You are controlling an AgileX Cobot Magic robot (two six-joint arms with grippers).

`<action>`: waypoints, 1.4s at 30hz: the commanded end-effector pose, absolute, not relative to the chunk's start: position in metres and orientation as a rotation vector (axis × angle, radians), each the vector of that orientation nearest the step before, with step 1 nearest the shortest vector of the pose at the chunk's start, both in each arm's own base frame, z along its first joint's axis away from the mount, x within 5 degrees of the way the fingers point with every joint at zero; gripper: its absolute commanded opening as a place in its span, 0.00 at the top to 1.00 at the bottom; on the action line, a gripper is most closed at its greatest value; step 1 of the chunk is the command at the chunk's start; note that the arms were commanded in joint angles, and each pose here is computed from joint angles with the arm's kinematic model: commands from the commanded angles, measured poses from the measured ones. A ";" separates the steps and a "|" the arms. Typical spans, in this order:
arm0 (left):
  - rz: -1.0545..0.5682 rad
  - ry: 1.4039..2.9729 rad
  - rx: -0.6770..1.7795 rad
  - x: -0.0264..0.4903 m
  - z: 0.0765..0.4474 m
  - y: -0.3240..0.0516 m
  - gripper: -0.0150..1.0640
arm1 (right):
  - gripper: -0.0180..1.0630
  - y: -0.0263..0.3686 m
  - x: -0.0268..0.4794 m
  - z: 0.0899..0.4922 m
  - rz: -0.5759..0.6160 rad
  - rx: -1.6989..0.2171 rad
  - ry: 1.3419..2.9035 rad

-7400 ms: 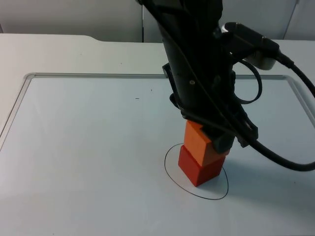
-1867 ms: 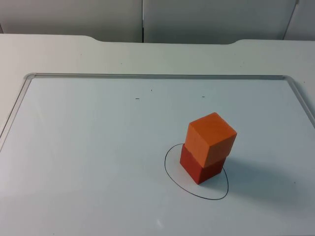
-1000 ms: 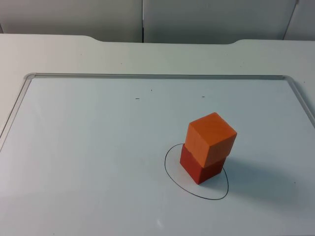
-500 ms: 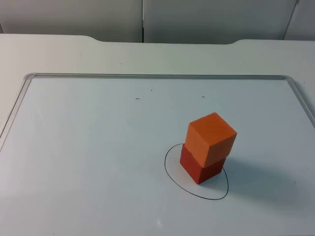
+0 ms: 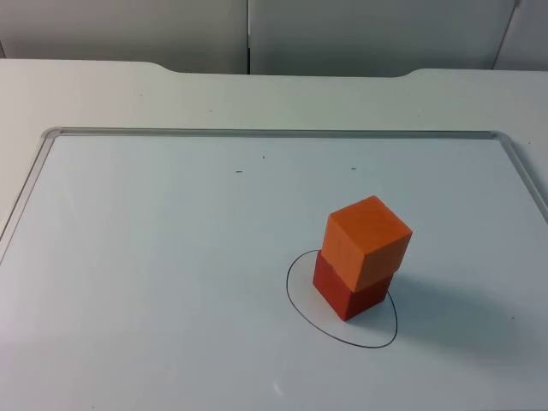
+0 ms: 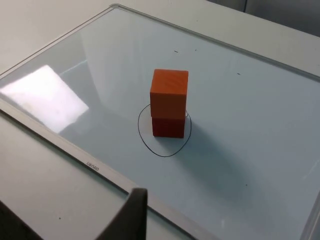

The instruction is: Pick up one cube with the left hand and another cube with the right hand. First place the cube in the right hand at the target position, then stack the cube in the left hand on top.

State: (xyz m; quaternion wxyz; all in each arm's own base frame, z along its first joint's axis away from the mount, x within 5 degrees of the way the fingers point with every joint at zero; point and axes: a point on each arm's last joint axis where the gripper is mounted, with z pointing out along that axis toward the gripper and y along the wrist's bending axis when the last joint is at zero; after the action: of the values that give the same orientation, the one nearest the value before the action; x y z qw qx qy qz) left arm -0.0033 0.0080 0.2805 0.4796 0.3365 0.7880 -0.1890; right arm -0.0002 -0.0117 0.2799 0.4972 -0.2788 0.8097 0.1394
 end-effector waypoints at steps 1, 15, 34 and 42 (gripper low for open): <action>-0.473 1.916 0.817 -0.003 0.280 0.007 0.01 | 0.01 -0.011 0.000 0.278 0.340 -0.691 1.949; -0.473 1.916 0.817 -0.003 0.280 0.007 0.01 | 0.01 -0.009 -0.001 0.278 0.348 -0.721 1.939; -0.453 1.925 0.787 -0.003 0.280 0.007 0.01 | 0.01 -0.007 -0.006 0.278 -0.039 -0.090 2.048; -0.340 1.976 0.603 -0.004 0.280 0.006 0.01 | 0.01 -0.007 -0.006 0.278 -0.055 -0.064 2.049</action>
State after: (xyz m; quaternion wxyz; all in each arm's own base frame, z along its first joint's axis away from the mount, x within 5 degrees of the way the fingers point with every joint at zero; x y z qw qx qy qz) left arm -0.0048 0.0071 0.2806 0.4970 0.2540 0.8179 -0.1395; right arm -0.0072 -0.0071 0.2797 0.5151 -0.0265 0.8565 -0.0199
